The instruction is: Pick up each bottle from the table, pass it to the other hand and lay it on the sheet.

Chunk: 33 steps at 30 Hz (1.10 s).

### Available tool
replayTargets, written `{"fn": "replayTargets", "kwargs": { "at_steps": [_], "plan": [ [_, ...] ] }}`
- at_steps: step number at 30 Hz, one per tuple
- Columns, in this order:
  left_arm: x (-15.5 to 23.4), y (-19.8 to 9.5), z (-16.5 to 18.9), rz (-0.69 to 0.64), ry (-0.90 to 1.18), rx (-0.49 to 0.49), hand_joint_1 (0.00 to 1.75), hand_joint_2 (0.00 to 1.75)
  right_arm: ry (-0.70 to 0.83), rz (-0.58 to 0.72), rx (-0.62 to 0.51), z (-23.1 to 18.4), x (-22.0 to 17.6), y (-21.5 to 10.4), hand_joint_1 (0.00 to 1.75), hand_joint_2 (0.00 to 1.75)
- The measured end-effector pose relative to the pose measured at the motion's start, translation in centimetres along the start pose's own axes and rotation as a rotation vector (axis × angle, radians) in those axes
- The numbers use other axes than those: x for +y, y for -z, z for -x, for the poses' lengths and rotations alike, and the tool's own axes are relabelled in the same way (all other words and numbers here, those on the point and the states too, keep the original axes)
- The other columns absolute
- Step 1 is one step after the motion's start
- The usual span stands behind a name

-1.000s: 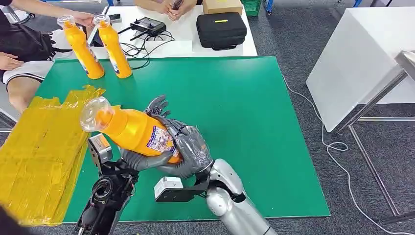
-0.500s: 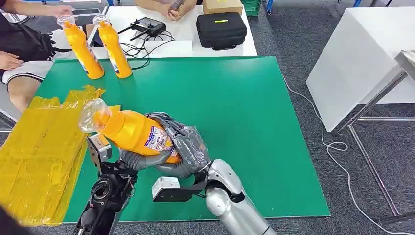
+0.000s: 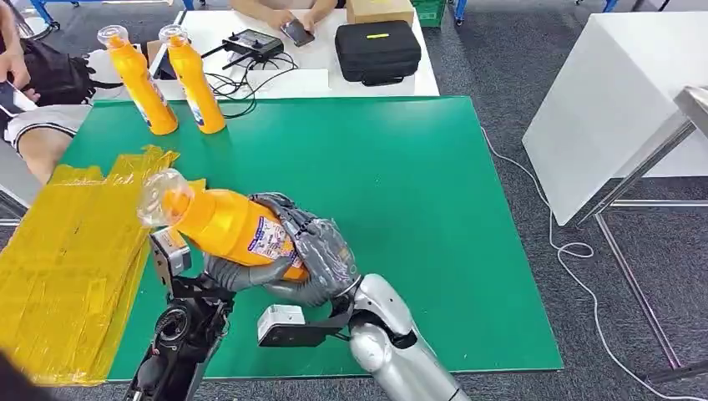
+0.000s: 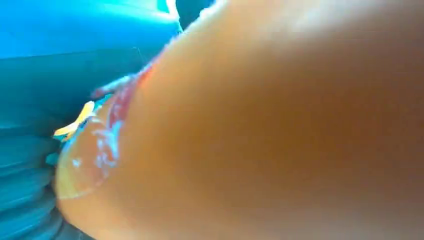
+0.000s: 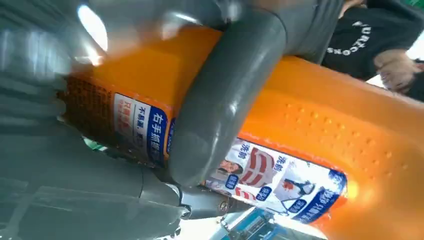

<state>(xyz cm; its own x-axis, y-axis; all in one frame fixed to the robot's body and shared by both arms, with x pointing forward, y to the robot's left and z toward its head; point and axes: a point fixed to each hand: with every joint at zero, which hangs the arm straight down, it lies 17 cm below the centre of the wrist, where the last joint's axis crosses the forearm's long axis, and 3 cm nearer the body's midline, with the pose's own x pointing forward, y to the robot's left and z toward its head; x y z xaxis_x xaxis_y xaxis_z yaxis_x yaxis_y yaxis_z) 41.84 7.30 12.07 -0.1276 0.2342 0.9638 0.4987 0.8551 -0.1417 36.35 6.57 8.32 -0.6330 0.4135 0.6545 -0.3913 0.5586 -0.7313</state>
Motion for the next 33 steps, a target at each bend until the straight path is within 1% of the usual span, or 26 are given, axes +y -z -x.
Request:
{"fn": "replayTargets", "kwargs": {
  "at_steps": [13,30,33],
  "plan": [
    [0.6,0.4,-0.6,-0.021,-0.014,-0.015,1.75,1.75,-0.029,0.032,0.008,0.1,-0.3,-0.2,0.0,1.75],
    [1.4,0.5,-0.8,-0.049,-0.022,-0.021,1.75,1.75,-0.03,0.038,0.007,-0.1,0.0,-0.3,0.0,1.75],
    [2.2,0.6,-1.1,-0.074,-0.021,-0.028,1.75,1.75,-0.025,0.034,0.013,-0.1,0.4,-0.6,0.0,1.75]
  ]
}}
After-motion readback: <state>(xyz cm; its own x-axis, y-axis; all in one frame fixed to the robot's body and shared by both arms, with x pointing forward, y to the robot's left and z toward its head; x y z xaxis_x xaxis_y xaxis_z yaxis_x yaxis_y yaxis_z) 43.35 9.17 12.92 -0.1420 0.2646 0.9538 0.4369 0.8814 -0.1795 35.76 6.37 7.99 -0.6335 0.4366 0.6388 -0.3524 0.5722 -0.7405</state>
